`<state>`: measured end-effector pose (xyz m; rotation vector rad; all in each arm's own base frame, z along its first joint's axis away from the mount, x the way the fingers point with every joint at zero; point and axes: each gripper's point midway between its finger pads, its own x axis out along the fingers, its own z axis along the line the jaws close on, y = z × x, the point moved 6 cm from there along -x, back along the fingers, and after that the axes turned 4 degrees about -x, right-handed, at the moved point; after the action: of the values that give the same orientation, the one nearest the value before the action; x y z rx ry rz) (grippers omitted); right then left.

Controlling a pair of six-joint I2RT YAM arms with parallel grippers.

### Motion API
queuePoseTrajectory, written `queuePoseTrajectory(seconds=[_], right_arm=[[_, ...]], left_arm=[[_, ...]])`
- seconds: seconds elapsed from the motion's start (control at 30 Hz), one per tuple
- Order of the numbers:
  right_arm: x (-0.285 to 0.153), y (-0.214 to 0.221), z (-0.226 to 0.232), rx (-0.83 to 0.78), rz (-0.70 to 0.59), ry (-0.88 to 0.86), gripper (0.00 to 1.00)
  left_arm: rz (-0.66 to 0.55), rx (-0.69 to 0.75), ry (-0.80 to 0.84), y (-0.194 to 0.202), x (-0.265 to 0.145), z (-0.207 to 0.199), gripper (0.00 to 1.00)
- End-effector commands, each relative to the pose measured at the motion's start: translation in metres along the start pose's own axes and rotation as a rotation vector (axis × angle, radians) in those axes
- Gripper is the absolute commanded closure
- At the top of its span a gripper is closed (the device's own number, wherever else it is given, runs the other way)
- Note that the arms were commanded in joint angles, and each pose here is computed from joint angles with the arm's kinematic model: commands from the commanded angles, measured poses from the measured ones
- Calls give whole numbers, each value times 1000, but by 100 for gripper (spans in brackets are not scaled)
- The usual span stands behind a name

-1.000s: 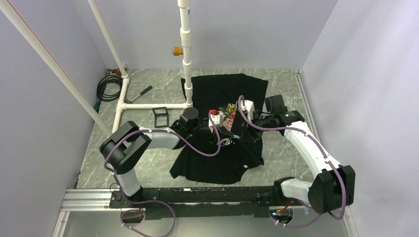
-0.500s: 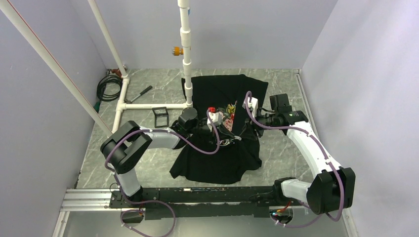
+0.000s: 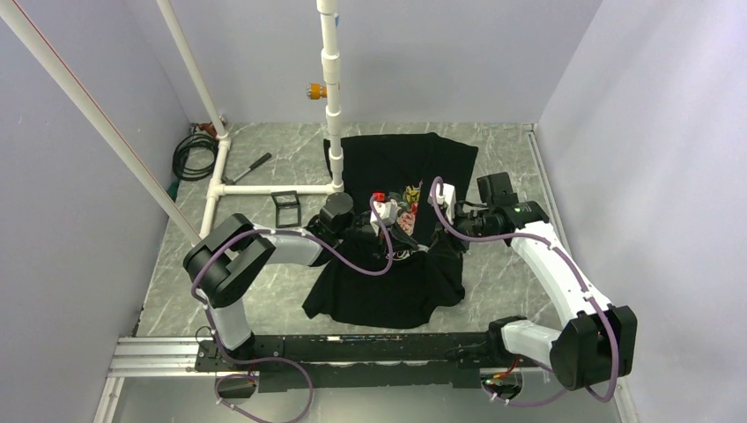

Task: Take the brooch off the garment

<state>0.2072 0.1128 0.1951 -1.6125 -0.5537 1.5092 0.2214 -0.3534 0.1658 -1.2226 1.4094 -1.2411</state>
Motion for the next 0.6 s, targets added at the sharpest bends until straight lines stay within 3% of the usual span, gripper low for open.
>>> queuePoseTrajectory(seconds=[0.0, 0.43, 0.57], right_arm=[[3, -5, 1, -60, -27, -8, 55], [7, -1, 4, -66, -29, -33, 67], [7, -4, 4, -72, -36, -36, 84]], left_arm=[[-55, 42, 68, -20, 6, -4, 100], [-77, 17, 81, -25, 8, -5, 100], [-75, 12, 78, -24, 8, -5, 100]])
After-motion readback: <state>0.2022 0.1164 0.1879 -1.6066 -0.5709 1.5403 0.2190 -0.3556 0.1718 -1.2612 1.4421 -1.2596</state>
